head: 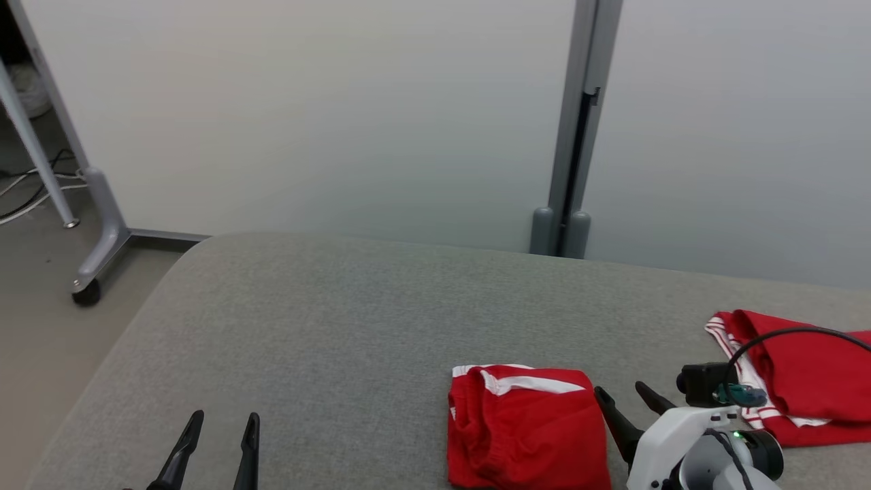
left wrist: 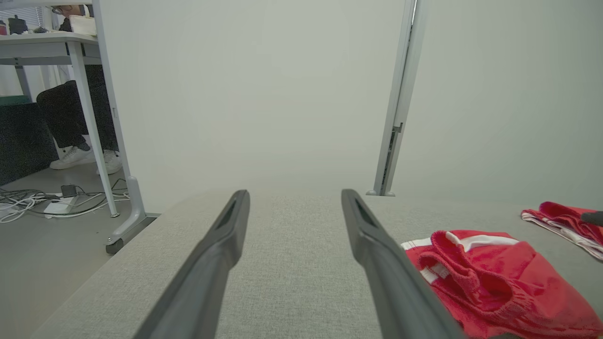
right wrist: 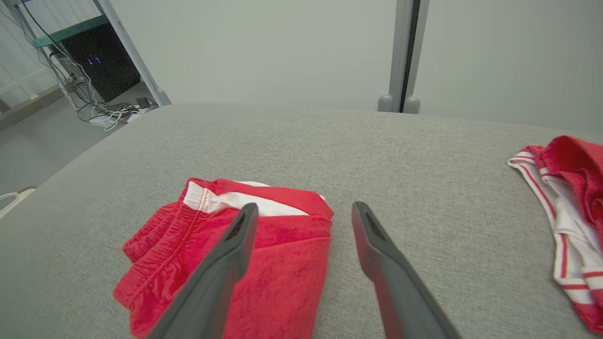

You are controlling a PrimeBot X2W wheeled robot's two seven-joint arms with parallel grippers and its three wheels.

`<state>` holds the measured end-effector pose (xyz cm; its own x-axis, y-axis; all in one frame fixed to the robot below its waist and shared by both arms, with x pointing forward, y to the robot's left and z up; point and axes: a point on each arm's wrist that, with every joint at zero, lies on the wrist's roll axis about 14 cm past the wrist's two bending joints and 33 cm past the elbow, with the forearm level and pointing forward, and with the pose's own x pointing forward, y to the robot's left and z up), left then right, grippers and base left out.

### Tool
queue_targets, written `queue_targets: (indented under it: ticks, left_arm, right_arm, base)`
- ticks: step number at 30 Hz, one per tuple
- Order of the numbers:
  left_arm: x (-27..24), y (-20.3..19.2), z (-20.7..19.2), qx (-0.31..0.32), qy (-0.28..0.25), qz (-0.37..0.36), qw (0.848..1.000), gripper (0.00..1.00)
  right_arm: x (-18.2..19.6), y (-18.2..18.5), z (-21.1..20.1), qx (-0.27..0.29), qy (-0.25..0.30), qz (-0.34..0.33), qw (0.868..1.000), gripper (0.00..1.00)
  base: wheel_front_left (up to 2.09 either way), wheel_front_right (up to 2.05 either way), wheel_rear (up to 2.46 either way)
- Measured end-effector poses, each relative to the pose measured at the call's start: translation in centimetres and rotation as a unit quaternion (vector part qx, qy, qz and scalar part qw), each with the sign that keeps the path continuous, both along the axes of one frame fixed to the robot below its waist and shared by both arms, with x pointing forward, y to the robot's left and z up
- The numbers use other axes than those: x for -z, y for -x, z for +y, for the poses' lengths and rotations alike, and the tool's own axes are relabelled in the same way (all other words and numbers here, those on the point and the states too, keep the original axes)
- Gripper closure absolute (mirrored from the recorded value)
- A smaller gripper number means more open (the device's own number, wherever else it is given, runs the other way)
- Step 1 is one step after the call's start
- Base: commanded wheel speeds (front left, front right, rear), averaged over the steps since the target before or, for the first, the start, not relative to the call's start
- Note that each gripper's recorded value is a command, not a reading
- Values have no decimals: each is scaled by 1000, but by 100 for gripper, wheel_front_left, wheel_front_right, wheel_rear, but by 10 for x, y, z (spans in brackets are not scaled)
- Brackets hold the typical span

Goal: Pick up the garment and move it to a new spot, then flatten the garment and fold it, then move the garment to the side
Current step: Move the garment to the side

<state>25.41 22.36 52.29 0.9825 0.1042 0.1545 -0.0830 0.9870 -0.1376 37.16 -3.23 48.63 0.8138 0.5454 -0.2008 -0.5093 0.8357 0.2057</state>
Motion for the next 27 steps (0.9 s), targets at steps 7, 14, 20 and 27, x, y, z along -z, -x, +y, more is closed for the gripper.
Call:
queue_targets:
  ticks: [7,14,20,27]
  left_arm:
    - [6,20,28,-48,-2,13,999,0]
    - [9,34,41,-75,5,20,997,0]
    - [10,36,45,-82,2,28,996,0]
    - [11,36,49,-86,0,36,996,0]
  right_arm:
    - [54,0,20,-29,51,126,990,0]
    - [93,8,22,-26,77,210,974,0]
    - [109,6,17,-2,69,251,966,0]
    - [115,4,20,7,57,275,960,100]
  base:
    - [0,0,0]
    - [0,0,0]
    - [0,0,0]
    - [0,0,0]
